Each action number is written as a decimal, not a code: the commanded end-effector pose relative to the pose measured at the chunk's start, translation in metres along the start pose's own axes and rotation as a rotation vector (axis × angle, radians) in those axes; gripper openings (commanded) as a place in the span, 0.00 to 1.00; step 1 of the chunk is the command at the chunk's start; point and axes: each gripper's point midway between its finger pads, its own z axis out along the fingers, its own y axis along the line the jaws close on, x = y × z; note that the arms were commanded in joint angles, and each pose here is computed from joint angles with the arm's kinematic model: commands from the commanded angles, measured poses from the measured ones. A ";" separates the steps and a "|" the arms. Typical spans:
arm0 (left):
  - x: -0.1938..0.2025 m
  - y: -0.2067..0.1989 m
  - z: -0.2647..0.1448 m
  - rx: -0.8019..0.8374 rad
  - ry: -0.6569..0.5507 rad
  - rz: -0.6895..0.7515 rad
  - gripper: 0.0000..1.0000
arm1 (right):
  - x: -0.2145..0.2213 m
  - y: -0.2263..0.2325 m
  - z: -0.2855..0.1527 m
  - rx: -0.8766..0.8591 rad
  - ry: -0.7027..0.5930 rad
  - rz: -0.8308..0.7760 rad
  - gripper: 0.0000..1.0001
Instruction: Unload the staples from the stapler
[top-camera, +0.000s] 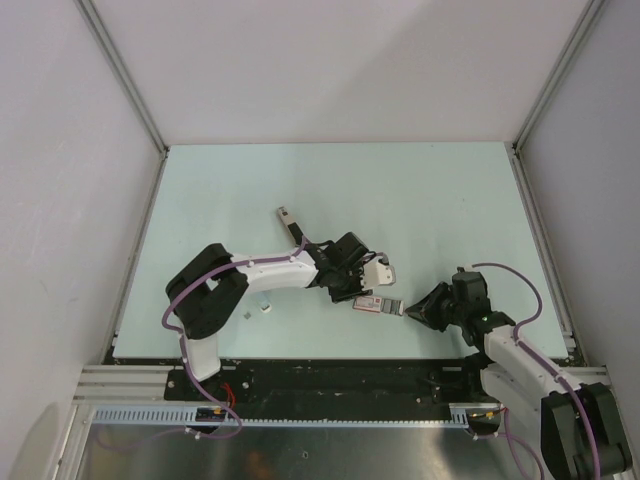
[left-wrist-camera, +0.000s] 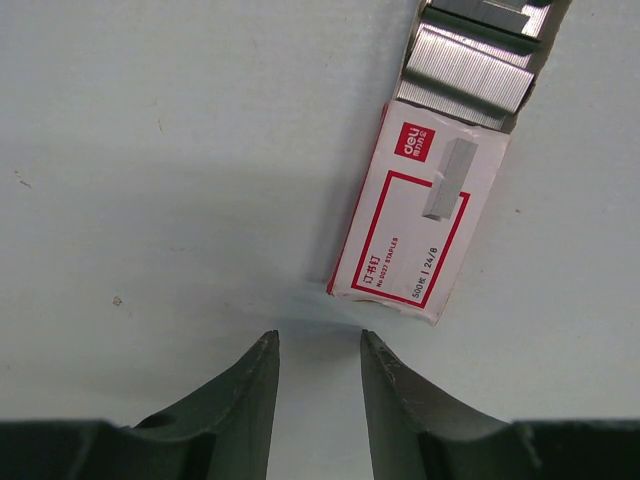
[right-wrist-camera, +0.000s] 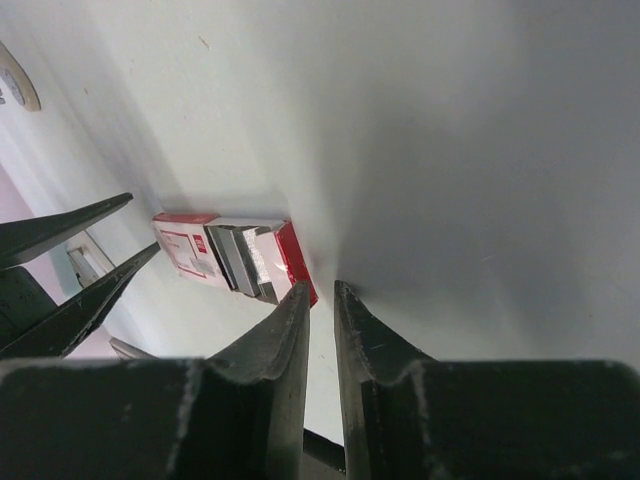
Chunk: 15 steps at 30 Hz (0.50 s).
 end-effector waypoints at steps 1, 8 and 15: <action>-0.012 0.007 0.000 -0.031 -0.025 0.015 0.43 | 0.006 -0.002 0.001 -0.011 0.026 0.018 0.22; -0.012 0.007 0.001 -0.030 -0.024 0.018 0.43 | 0.003 0.000 0.003 -0.018 0.012 0.016 0.21; -0.016 0.005 0.000 -0.026 -0.033 0.019 0.42 | -0.002 0.003 0.008 -0.024 0.005 0.006 0.15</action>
